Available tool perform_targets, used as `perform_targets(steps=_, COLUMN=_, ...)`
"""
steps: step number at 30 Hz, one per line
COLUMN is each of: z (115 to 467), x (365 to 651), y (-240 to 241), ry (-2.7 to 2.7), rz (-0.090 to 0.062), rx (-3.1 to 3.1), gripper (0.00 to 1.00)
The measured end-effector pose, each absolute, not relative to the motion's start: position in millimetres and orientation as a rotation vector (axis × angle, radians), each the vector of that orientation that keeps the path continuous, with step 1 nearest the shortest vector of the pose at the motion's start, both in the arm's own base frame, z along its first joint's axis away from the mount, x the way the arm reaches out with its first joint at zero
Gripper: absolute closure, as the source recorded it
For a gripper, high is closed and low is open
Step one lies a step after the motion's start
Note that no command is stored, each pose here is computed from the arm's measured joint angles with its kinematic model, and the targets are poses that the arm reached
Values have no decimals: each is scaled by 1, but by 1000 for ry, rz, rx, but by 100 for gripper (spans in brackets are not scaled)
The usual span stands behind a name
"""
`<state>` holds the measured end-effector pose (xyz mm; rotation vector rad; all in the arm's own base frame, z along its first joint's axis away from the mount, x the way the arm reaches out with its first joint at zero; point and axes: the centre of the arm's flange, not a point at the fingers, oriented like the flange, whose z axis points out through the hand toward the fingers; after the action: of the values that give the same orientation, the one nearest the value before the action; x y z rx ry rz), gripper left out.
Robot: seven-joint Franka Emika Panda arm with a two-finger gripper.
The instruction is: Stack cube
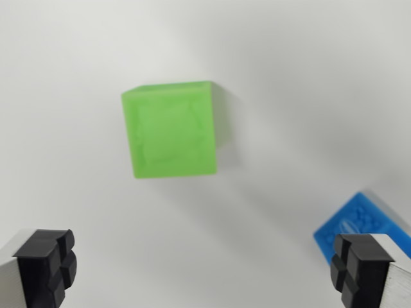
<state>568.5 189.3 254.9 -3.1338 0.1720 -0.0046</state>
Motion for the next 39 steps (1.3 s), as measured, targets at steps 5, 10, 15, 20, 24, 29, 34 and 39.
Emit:
perform_targets(steps=5, z=241, x=567, y=207, ry=89, rz=4, rx=-3139, gripper=0)
perform_targets(steps=10, z=226, x=566, y=218, ry=42, rz=8, rx=-3139, gripper=0)
perform_targets(steps=15, z=203, x=566, y=215, ry=42, rz=13, rx=-3139, gripper=0)
perform_targets(steps=20, z=183, x=566, y=215, ry=39, rz=14, rx=-3139, gripper=0)
perform_targets(steps=24, z=168, x=566, y=215, ry=37, rz=12, rx=-3139, gripper=0)
perform_targets(steps=29, z=151, x=566, y=215, ry=37, rz=13, rx=-3139, gripper=0)
perform_targets(steps=34, z=136, x=566, y=215, ry=37, rz=12, rx=-3139, gripper=0)
perform_targets(steps=39, z=126, x=566, y=215, ry=36, rz=11, rx=-3139, gripper=0)
